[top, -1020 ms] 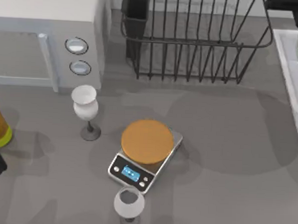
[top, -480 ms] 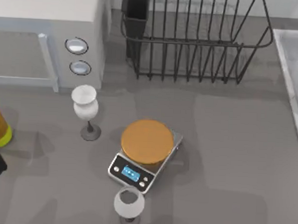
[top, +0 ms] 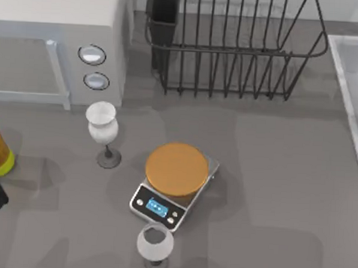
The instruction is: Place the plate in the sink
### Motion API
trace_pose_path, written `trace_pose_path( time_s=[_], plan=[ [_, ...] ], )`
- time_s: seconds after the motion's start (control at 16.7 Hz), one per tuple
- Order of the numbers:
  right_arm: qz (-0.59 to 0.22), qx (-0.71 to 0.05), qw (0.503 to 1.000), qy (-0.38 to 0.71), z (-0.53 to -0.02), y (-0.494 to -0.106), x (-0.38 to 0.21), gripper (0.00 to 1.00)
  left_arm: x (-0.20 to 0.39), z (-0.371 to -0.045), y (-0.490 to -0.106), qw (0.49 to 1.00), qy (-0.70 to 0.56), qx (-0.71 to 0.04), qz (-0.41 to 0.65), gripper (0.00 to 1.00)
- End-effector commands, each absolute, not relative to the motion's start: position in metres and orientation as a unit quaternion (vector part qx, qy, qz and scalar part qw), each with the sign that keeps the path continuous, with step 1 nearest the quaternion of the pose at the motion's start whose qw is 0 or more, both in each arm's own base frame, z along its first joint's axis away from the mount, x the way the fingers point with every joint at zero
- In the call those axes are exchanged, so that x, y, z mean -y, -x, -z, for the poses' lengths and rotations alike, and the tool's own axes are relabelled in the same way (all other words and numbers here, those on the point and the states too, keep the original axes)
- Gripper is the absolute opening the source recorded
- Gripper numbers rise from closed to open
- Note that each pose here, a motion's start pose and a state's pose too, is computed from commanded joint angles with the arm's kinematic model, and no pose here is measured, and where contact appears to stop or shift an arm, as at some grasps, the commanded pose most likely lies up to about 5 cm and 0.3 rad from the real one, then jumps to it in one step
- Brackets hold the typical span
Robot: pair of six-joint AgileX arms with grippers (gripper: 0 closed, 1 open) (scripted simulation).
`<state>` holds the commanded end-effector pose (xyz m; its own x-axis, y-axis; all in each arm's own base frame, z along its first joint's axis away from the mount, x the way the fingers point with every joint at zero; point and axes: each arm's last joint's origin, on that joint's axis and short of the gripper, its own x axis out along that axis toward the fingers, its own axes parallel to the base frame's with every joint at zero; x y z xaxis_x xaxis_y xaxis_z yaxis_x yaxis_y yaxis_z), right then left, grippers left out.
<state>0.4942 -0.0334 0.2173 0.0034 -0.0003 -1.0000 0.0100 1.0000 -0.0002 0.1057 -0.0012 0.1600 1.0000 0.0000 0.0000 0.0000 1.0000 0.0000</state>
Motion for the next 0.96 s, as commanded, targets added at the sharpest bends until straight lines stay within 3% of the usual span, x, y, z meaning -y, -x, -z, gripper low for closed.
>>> trace_pose_path(
  time_s=[0.6,0.96],
  plan=[
    [0.004,-0.706,0.708,-0.003,-0.2173,-0.4942,0.0334,0.98,0.0012,-0.1600,-0.1057,1.000,0.000,0.000,0.000,1.00],
    [0.004,-0.706,0.708,-0.003,-0.2173,-0.4942,0.0334,1.00,0.0012,-0.1600,-0.1057,1.000,0.000,0.000,0.000,1.00]
  ],
)
